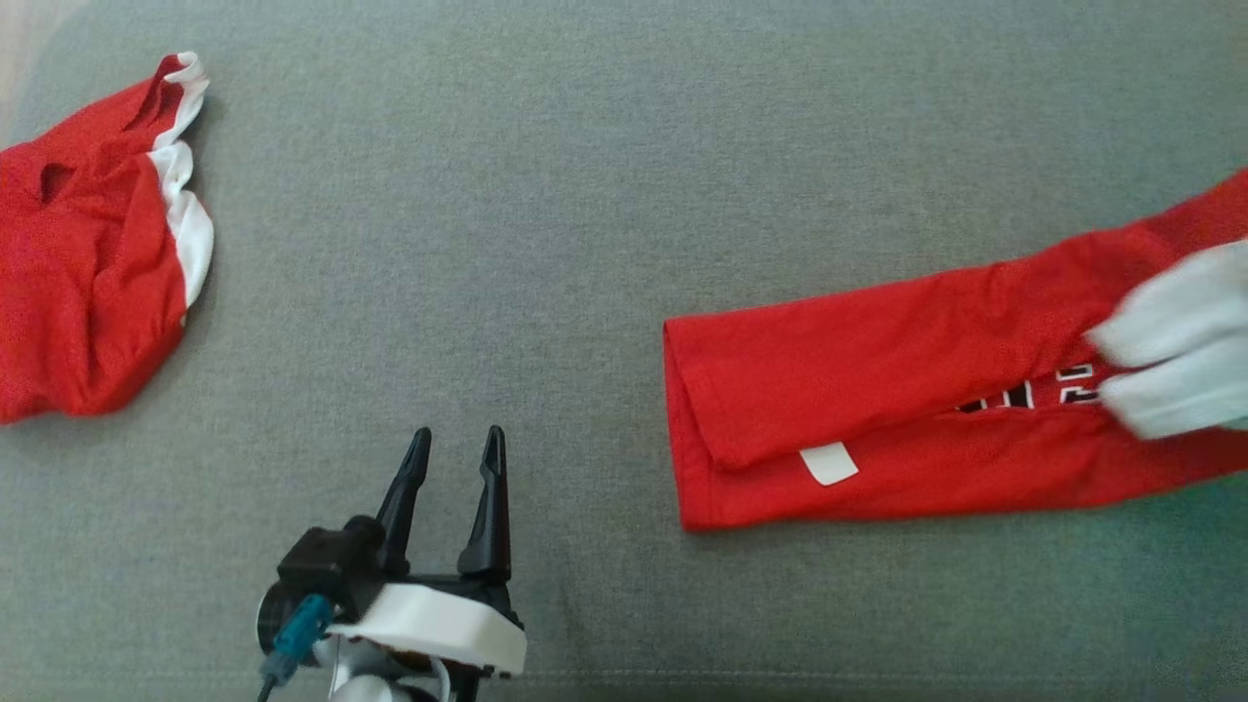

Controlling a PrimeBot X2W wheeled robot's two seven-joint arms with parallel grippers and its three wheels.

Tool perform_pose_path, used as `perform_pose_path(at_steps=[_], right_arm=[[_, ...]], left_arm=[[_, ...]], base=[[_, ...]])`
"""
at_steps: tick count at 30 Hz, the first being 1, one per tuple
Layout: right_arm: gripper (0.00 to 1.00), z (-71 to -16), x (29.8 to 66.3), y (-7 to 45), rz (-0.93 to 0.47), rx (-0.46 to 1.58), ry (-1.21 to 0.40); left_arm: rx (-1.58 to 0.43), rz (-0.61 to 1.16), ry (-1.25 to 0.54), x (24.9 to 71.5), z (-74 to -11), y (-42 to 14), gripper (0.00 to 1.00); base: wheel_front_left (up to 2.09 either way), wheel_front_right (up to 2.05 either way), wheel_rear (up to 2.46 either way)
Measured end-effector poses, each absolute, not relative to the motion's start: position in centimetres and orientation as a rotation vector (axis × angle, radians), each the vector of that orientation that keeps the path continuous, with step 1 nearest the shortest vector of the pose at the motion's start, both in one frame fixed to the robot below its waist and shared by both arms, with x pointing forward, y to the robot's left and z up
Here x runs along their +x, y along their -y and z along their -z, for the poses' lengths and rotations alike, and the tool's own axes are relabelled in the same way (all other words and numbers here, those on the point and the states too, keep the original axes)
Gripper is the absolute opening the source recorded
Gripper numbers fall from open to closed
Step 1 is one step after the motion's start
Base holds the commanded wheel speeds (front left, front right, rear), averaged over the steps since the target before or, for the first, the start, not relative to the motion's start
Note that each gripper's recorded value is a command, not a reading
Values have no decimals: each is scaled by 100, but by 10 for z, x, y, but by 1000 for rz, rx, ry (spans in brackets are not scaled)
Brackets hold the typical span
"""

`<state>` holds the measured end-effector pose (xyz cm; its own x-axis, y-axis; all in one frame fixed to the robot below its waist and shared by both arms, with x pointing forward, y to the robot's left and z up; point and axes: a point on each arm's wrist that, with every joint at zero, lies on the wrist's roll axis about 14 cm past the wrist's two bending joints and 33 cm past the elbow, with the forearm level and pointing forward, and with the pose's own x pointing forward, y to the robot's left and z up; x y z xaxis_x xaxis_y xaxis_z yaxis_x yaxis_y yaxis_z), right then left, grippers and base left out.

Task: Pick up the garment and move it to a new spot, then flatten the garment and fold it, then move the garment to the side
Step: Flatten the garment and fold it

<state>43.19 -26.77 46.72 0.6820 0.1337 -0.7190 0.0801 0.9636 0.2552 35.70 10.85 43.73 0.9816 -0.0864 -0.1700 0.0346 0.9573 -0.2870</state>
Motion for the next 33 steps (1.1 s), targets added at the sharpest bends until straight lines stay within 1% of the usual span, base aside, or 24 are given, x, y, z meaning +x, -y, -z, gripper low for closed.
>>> perform_pose_path(at_steps=[8, 11, 13, 16, 20, 30, 31, 32, 33], right_arm=[[0, -447, 376, 131, -406, 321, -977], [0, -447, 369, 89, -514, 345, -976], [0, -444, 366, 70, -561, 353, -973], [0, -438, 366, 50, -604, 354, -969], [0, -433, 367, 28, -648, 416, -935], [0, -418, 385, 15, -623, 457, -887], [38, -419, 387, 15, -618, 460, -877], [96, -420, 388, 14, -618, 466, -870], [100, -422, 389, 14, -618, 474, -860]], left_arm=[[-293, 99, -191, 355, -437, -96, 100], [-299, 109, -201, 353, -435, -92, 100], [-295, 110, -207, 352, -433, -92, 100], [-291, 111, -212, 350, -432, -91, 100], [-283, 92, -212, 346, -431, -97, 100], [-289, 90, -221, 343, -430, -95, 100], [-288, 89, -221, 343, -430, -95, 100], [-288, 89, -220, 343, -430, -95, 100], [-289, 90, -219, 343, -430, -95, 100]], base=[[0, 0, 0], [0, 0, 0], [0, 0, 0], [0, 0, 0], [0, 0, 0], [0, 0, 0], [0, 0, 0], [0, 0, 0], [0, 0, 0]])
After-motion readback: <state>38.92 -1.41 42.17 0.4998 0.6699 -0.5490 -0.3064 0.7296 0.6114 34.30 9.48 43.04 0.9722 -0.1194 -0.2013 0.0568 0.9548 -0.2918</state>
